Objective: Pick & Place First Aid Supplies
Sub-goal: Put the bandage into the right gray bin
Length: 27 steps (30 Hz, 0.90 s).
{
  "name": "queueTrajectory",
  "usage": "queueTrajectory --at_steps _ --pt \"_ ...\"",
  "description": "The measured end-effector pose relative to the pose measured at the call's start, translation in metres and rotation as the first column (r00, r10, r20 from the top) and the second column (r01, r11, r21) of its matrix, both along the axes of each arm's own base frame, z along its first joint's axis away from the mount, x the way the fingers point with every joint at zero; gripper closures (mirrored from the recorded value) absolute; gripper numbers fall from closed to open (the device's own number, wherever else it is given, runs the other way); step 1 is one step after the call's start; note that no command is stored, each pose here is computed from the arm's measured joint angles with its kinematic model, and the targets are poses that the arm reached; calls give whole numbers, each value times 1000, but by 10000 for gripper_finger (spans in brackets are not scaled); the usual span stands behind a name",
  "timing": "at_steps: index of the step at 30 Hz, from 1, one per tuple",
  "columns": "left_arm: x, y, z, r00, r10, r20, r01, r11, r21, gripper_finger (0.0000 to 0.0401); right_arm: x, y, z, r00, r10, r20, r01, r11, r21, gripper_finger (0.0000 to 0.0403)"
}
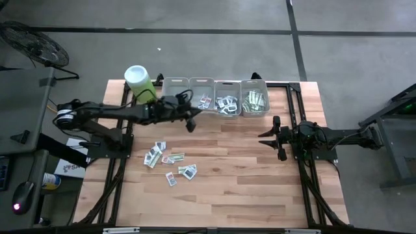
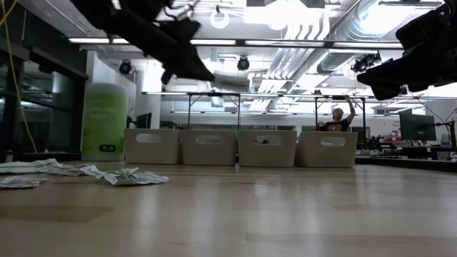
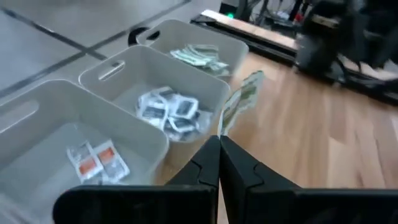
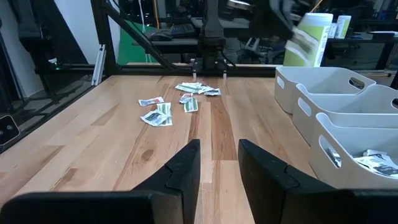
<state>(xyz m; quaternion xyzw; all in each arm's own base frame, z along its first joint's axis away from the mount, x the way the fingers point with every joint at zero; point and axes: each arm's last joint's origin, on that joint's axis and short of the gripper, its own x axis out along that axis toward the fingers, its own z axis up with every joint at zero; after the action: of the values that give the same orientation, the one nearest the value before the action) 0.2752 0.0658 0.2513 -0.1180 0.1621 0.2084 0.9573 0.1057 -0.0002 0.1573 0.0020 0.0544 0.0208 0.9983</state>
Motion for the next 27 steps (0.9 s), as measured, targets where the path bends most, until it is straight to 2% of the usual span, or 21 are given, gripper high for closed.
queueTrajectory --at_steps 5,13,17,22,27 --pt "40 27 -7 1000 4 -14 -5 1000 -10 401 0 0 0 1000 -1 -1 1 1000 0 299" --pt "125 83 1 999 -49 22 50 999 -8 401 1 0 -1 1000 -2 -11 2 1000 0 300" --pt "161 112 5 997 -74 -20 74 997 -19 401 1 0 -1 1000 -2 -14 2 1000 0 300" --pt "192 140 2 986 -138 -95 133 989 -57 401 1 0 -1 1000 -2 -13 2 1000 0 300" --pt "203 159 8 965 -207 -161 200 978 -55 401 1 0 -1 1000 -1 -13 1 1000 0 300"
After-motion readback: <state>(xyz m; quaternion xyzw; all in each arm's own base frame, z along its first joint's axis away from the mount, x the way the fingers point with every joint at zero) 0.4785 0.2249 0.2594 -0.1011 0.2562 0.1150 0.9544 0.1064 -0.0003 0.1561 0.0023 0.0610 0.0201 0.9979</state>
